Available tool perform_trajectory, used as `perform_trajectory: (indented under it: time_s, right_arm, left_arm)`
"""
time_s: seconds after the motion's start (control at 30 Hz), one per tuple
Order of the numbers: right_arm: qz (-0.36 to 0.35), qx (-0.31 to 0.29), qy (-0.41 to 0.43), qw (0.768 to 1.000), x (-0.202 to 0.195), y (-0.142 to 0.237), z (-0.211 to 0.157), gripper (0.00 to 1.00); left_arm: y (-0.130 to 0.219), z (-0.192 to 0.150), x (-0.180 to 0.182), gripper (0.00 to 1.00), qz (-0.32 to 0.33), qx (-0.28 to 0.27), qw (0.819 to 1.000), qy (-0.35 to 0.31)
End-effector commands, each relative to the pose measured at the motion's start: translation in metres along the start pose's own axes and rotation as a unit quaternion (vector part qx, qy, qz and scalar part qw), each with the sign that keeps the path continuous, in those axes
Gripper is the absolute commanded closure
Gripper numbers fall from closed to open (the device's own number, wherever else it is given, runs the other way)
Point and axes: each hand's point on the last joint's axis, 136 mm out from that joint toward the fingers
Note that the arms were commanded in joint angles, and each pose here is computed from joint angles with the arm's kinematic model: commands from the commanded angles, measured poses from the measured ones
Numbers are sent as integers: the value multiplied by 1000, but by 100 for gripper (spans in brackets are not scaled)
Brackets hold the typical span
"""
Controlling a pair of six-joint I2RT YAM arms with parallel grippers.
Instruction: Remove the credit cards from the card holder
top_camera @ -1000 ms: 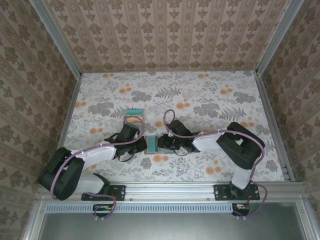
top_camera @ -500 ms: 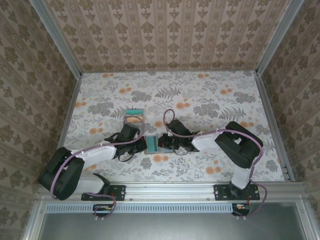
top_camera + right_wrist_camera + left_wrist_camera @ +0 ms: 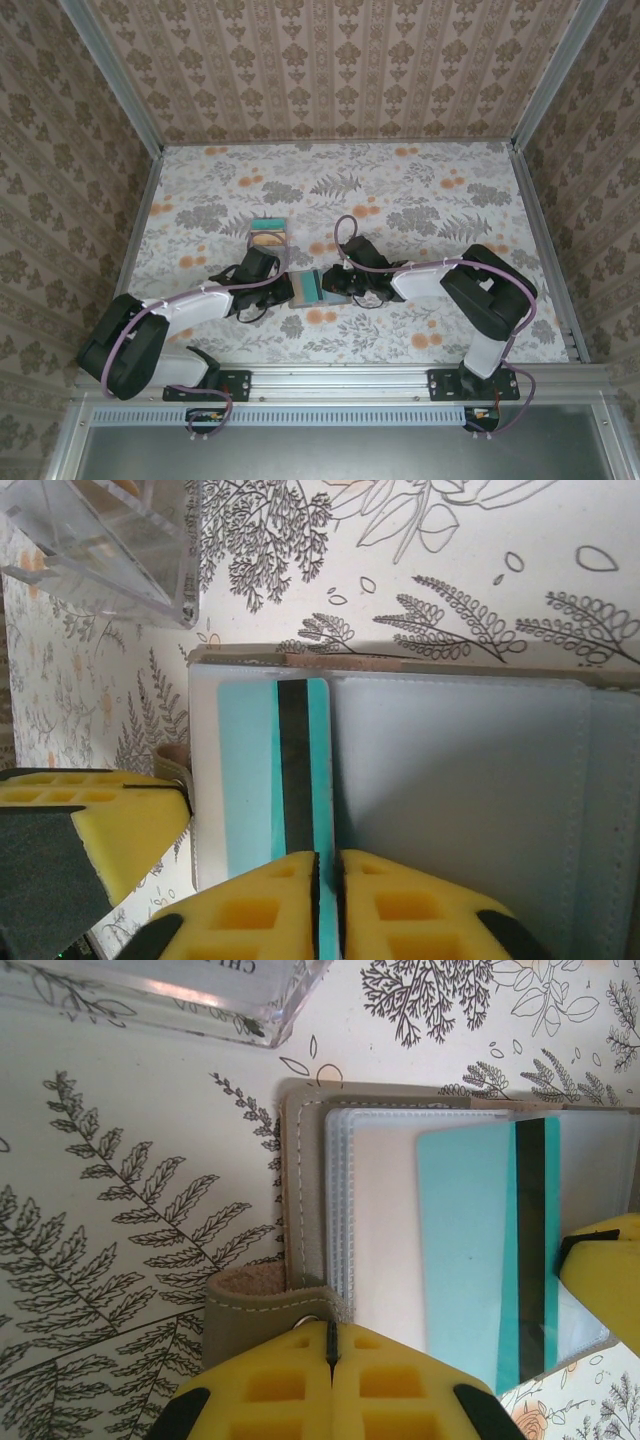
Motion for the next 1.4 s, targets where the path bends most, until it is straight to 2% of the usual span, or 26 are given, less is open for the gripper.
perform_trajectory:
  time_s: [0.0, 0.17, 0.3, 0.4, 0.53, 1.07, 1.37]
  right_arm:
    - [3, 13, 1, 1000, -2, -6, -4, 77]
    - [11, 25, 3, 1000, 0, -16, -6, 76]
    - [15, 29, 1, 999, 0, -19, -7, 79]
    - [12, 28, 1, 1000, -2, -19, -7, 86]
    - [6, 22, 2, 1000, -6, -15, -7, 100]
    - [-6, -21, 8, 1000, -22, 31, 11, 100]
    - [-16, -49, 84, 995, 6, 80, 20, 100]
  left_arm:
    - [-2, -17, 16, 100, 33, 38, 999, -1]
    - [-3, -18, 15, 100, 32, 40, 999, -2]
    - [-4, -19, 15, 100, 30, 41, 999, -1]
    - [-4, -20, 16, 100, 31, 42, 999, -1]
    - [-3, -20, 17, 100, 33, 42, 999, -1]
    - [2, -17, 14, 100, 32, 36, 999, -7]
    - [27, 2, -4, 100, 8, -5, 1000, -21]
Point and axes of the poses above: each hand's point on the last joint's axis, 136 mm out from that joint toward the fingers, its own y axis back along the fingers, its own x axis along the line the jaws close on, z = x × y, and after that the axes turned 12 degrees about -y, right-handed
